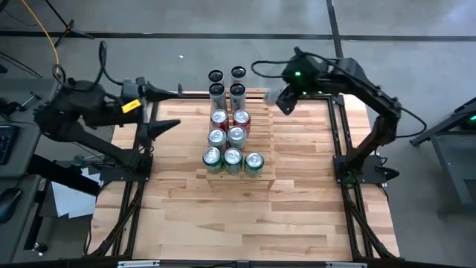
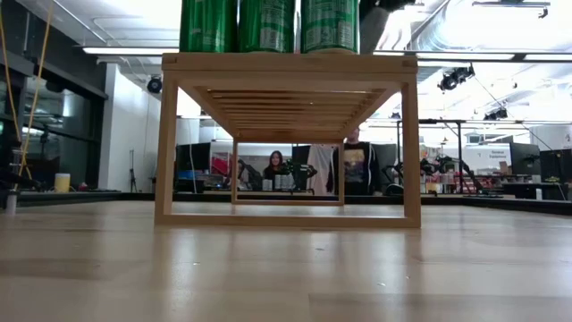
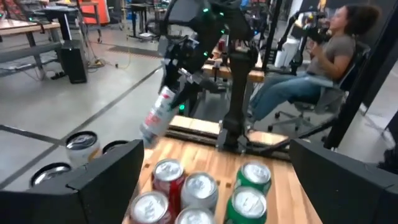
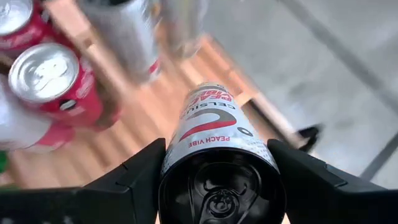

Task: Place canned beverage on shelf
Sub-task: Put the white pink soda can on the shelf aligned with the other white pink soda cans

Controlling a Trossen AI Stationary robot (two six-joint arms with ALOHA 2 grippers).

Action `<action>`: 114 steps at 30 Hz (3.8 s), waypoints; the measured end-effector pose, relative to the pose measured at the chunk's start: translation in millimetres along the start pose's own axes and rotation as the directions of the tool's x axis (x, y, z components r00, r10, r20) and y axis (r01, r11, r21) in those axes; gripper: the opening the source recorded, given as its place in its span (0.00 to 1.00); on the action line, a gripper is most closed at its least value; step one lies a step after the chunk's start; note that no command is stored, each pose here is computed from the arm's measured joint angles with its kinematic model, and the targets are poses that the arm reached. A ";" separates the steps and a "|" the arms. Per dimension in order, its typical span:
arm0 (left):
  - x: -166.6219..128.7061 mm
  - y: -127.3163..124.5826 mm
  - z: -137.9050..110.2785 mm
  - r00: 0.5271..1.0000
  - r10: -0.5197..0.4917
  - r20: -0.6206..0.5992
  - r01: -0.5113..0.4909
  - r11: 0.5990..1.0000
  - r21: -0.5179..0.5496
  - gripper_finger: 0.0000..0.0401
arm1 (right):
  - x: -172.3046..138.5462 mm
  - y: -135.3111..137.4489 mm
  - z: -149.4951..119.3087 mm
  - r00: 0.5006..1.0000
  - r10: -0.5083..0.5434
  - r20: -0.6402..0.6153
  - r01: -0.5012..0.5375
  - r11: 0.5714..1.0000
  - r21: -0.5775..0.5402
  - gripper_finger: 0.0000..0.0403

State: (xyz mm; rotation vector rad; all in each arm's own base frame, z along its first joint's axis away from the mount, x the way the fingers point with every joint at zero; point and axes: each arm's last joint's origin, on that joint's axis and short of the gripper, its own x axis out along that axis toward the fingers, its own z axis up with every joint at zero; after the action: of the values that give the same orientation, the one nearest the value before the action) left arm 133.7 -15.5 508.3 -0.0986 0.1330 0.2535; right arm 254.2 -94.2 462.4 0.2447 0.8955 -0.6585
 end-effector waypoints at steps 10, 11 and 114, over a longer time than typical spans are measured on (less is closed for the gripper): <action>-25.8 14.3 -10.5 1.000 -0.003 0.026 0.002 1.000 0.025 0.98 | 39.3 10.5 8.4 0.984 0.114 -0.137 -0.095 0.986 0.141 0.60; -26.3 14.8 -11.7 1.000 -0.002 0.024 0.001 1.000 0.018 0.98 | 41.3 11.1 8.8 0.983 0.113 -0.142 -0.093 0.985 0.145 0.60; 2.6 1.9 -9.8 0.998 0.055 0.028 -0.053 0.996 -0.066 0.98 | 112.0 16.5 -130.8 0.940 0.183 0.289 -0.220 0.970 0.100 0.00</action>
State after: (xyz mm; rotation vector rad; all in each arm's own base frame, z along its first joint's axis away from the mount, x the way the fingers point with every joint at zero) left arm 134.5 -14.2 498.1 -0.1564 0.0974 0.3132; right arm 230.5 -69.0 293.0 0.3478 0.5488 -0.5440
